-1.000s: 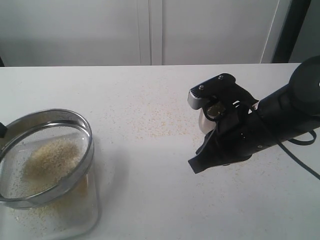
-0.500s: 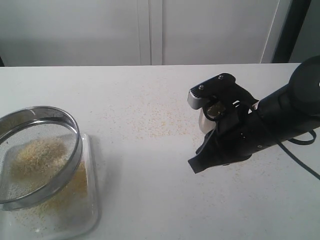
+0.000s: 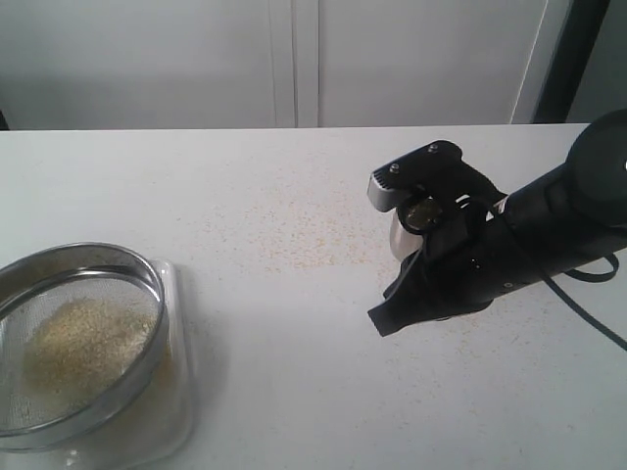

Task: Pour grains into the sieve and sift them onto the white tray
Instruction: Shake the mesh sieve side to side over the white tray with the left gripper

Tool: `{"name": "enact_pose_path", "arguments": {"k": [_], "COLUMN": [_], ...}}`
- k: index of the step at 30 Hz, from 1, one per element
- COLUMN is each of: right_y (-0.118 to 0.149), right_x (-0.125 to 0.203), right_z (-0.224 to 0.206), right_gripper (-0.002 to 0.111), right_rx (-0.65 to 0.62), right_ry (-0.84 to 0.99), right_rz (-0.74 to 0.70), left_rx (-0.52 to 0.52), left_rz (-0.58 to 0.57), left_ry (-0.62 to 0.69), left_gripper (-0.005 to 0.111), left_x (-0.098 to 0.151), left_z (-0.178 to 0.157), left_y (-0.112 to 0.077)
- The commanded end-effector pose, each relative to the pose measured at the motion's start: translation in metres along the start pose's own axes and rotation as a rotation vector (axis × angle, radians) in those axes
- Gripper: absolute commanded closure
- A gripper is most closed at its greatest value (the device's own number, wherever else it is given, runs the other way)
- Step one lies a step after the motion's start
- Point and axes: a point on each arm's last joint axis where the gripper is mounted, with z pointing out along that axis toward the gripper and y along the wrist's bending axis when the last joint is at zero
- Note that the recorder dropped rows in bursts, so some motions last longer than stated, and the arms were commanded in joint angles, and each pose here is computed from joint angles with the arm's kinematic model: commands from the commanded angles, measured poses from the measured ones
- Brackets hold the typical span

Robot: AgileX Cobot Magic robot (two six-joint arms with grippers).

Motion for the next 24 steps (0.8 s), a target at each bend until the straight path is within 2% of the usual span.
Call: {"name": "enact_pose_path", "arguments": {"k": [1,3,5,7,11,15,16,17,18,20,21,22,23,24], "right_y": [0.0,0.001,-0.001,-0.001,0.0,-0.001,-0.001,0.0,0.0,-0.001,-0.001,-0.001,-0.001,-0.002], "right_x": [0.001,0.001,0.0,-0.001,0.001,-0.001,-0.001,0.0,0.0,-0.001,-0.001,-0.001,-0.001,-0.004], "right_z": [-0.001,-0.001,-0.001,-0.001,-0.001,-0.001,-0.001,-0.001,-0.001,-0.001,-0.001,-0.001,-0.001,-0.001], "right_gripper": [0.108,0.108,0.108,0.108,0.108,0.108,0.108,0.108,0.108,0.108,0.108,0.108,0.108,0.108], "right_rx": [0.003,-0.001,0.013,0.019,0.002,0.018,0.018,0.004,0.005,0.013,0.014,0.014,0.016,0.033], "right_ry": [-0.004,0.002,-0.019,-0.029,-0.007,-0.03,-0.03,-0.011,-0.011,-0.024,-0.025,-0.025,-0.028,-0.052], "right_rz": [-0.015,-0.015,-0.015,-0.014,-0.011,-0.011,-0.011,-0.011,-0.011,-0.011,-0.011,-0.011,-0.011,-0.011], "left_rx": [0.03,0.038,0.065,0.058,0.041,0.07,0.055,0.033,0.072,0.086,0.077,0.053,0.053,0.086], "left_rz": [-0.045,-0.057,-0.02,0.003,-0.076,0.003,-0.004,-0.097,-0.089,0.016,0.016,-0.03,-0.048,-0.041], "left_ry": [-0.007,-0.004,0.044,0.042,-0.005,0.007,-0.022,-0.065,-0.03,0.011,-0.011,-0.061,-0.062,-0.008], "left_gripper": [0.107,0.107,0.107,0.107,0.107,0.107,0.107,0.107,0.107,0.107,0.107,0.107,0.107,0.107], "left_x": [-0.002,-0.002,0.001,0.001,-0.005,-0.003,-0.006,-0.011,-0.008,-0.004,-0.006,-0.013,-0.014,-0.01], "left_z": [-0.005,-0.005,-0.004,-0.004,-0.007,-0.004,-0.004,-0.006,-0.005,-0.002,-0.003,-0.007,-0.008,-0.007], "left_y": [-0.003,-0.004,-0.012,-0.013,-0.006,-0.017,-0.016,-0.006,-0.012,-0.024,-0.023,-0.015,-0.013,-0.016]}}
